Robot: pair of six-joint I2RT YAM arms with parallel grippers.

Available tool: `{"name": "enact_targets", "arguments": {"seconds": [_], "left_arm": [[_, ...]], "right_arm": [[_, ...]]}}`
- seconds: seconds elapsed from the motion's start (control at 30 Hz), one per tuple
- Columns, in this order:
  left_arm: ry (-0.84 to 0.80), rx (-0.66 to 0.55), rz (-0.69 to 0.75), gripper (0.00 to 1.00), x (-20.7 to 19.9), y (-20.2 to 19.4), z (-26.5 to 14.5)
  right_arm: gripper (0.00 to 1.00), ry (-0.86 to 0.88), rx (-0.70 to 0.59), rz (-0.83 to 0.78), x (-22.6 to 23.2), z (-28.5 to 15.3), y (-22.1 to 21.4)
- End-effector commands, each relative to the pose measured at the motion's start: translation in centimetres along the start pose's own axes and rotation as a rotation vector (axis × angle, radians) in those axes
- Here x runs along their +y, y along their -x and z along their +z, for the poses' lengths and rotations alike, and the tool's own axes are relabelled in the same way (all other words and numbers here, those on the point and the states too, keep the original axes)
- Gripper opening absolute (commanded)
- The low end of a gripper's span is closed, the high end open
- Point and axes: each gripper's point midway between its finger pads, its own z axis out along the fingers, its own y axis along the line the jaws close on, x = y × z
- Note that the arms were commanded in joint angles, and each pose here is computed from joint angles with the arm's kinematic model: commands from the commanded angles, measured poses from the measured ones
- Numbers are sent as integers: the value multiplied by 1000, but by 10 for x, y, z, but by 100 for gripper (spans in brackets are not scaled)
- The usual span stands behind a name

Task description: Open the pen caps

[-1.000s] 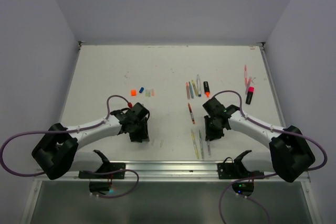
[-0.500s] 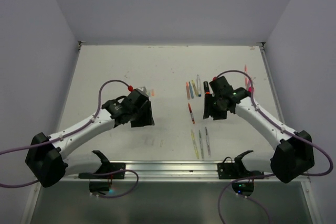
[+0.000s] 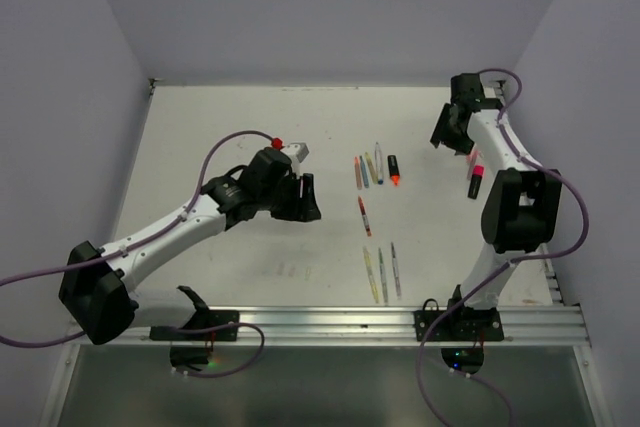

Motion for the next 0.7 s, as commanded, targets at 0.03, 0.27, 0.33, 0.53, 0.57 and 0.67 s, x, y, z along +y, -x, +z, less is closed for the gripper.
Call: {"name": "enact_targets", "arguments": {"seconds": [0.03, 0.27, 0.33, 0.53, 0.57, 0.67], "left_arm": [[-165, -75, 126, 59, -37, 26, -6], [-164, -82, 138, 59, -25, 33, 2], [-164, -82, 124, 59, -22, 34, 3], [-156, -62, 75, 59, -4, 33, 9], [-150, -55, 61, 59, 0, 33, 10], [-149, -42, 37, 59, 6, 32, 14]], "right_arm": [[57, -124, -170, 82, -37, 7, 65], [59, -182, -117, 120, -56, 53, 68], [59, -178, -110, 119, -59, 66, 68], [57, -178, -86, 47, -60, 93, 72], [56, -178, -74, 31, -60, 100, 69], [54, -182, -68, 17, -61, 110, 69]]}}
